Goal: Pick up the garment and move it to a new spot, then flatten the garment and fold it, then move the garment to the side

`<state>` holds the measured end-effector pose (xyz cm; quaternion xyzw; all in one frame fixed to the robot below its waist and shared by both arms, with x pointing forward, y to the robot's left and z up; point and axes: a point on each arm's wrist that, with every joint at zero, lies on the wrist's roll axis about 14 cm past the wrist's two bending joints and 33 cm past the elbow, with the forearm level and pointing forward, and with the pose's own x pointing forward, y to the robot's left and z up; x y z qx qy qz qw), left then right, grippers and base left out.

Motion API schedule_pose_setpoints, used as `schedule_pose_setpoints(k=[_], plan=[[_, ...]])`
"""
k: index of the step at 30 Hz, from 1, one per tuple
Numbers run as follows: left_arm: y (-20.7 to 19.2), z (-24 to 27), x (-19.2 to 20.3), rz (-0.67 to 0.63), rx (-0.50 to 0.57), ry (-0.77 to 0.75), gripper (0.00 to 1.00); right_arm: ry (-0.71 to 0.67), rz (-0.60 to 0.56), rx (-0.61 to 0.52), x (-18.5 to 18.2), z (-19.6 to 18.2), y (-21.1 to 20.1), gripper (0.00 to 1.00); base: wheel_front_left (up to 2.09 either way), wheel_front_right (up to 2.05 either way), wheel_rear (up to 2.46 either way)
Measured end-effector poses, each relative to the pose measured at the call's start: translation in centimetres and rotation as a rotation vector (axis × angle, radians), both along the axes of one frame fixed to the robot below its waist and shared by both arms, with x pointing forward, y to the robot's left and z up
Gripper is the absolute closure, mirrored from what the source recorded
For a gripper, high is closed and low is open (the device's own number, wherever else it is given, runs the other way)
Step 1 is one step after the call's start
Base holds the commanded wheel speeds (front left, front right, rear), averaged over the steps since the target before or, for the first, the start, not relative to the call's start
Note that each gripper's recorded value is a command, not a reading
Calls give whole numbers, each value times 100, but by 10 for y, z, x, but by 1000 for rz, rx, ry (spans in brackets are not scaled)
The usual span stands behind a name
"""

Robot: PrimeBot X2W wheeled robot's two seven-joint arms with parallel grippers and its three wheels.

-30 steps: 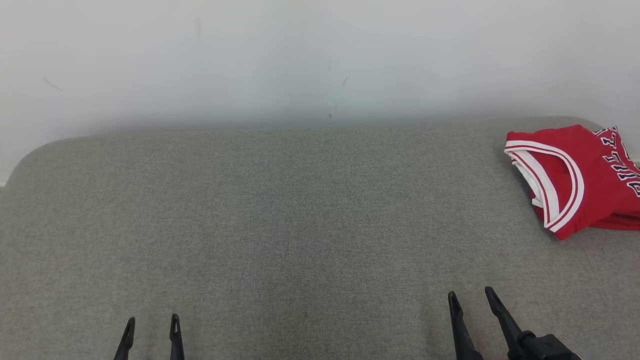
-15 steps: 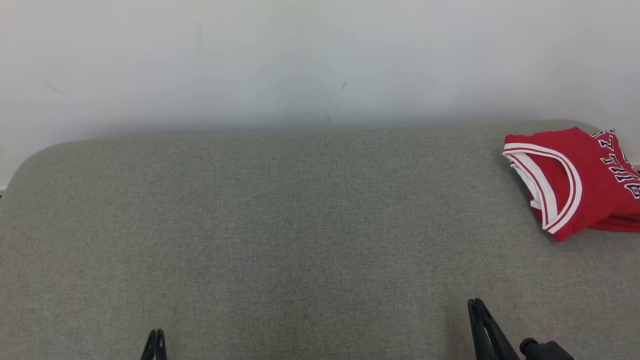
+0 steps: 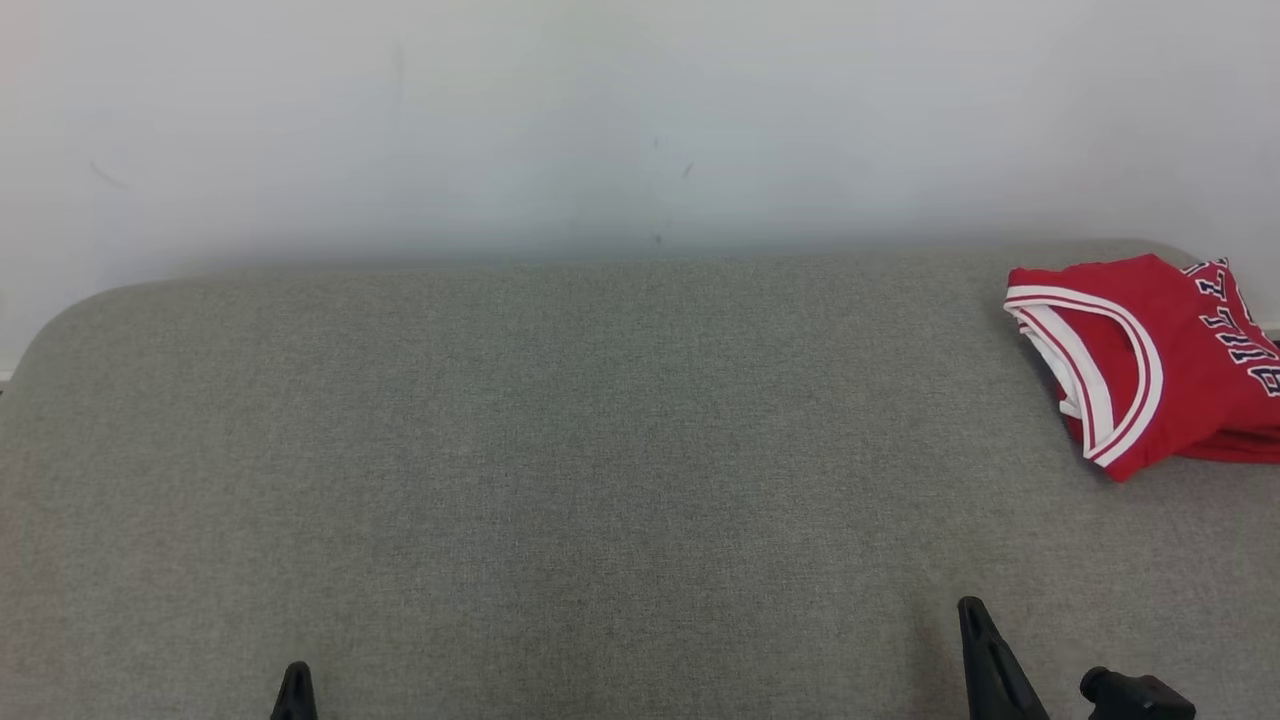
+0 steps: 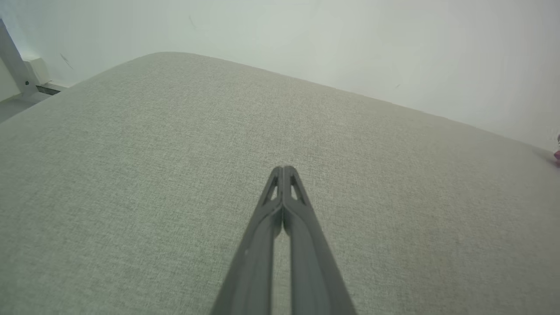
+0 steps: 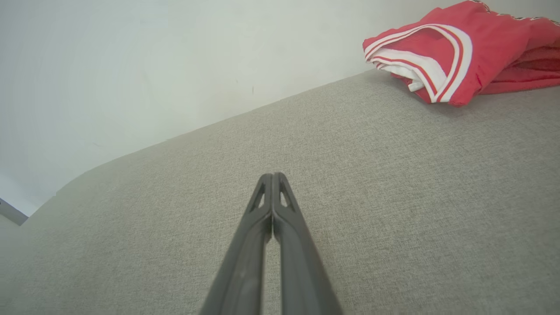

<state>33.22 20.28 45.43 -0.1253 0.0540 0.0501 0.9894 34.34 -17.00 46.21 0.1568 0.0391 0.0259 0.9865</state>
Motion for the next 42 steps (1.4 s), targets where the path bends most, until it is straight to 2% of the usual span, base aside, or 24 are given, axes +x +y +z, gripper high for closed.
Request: schedule_pose_setpoints(k=[22, 42], plan=[[4, 5, 14, 62, -376, -11, 100, 24, -84, 348, 12, 6, -14, 100, 0, 0, 0], [3, 14, 27, 74, -648, -35, 100, 28, -120, 613, 22, 14, -21, 100, 0, 0, 0]])
